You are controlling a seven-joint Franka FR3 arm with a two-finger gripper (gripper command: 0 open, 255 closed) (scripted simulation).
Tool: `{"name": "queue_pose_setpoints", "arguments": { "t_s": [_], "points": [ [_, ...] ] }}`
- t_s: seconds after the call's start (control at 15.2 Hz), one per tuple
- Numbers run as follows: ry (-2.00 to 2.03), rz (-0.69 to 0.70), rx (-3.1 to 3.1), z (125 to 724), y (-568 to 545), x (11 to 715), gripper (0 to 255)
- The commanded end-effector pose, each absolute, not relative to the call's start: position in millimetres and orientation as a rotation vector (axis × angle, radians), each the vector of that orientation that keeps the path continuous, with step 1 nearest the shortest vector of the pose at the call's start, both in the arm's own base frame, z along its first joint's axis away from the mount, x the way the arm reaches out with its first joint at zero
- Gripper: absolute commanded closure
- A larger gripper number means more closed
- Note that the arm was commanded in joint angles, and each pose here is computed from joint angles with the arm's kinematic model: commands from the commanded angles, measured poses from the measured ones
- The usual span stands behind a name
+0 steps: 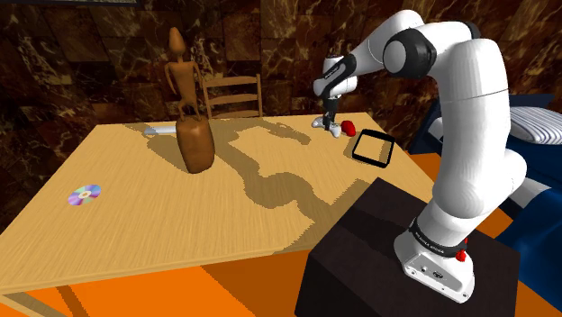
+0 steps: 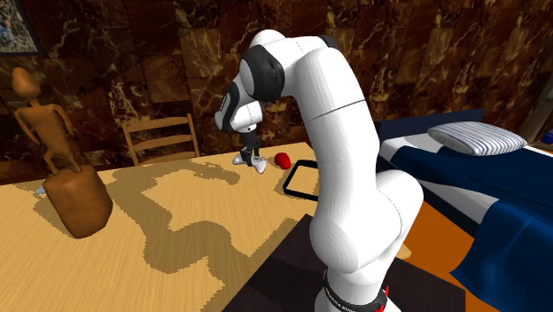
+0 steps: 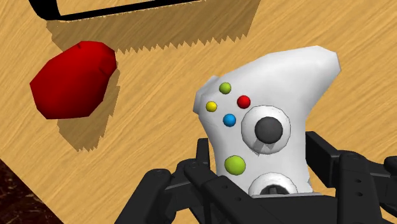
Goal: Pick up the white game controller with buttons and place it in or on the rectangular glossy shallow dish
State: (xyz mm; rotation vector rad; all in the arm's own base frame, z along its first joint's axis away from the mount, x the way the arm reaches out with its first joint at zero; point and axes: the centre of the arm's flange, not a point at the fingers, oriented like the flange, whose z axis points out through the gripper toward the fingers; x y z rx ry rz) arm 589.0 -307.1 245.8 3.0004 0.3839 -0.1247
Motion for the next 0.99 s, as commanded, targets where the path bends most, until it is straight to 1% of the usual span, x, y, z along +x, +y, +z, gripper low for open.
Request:
{"name": "queue_pose_setpoints", "arguments": {
  "t_s": [0.0, 0.92],
  "points": [
    [0.383, -0.125, 3.000, 250, -321, 575, 255],
    [0.383, -0.125, 3.000, 252, -450, 443, 255]
  ]
}}
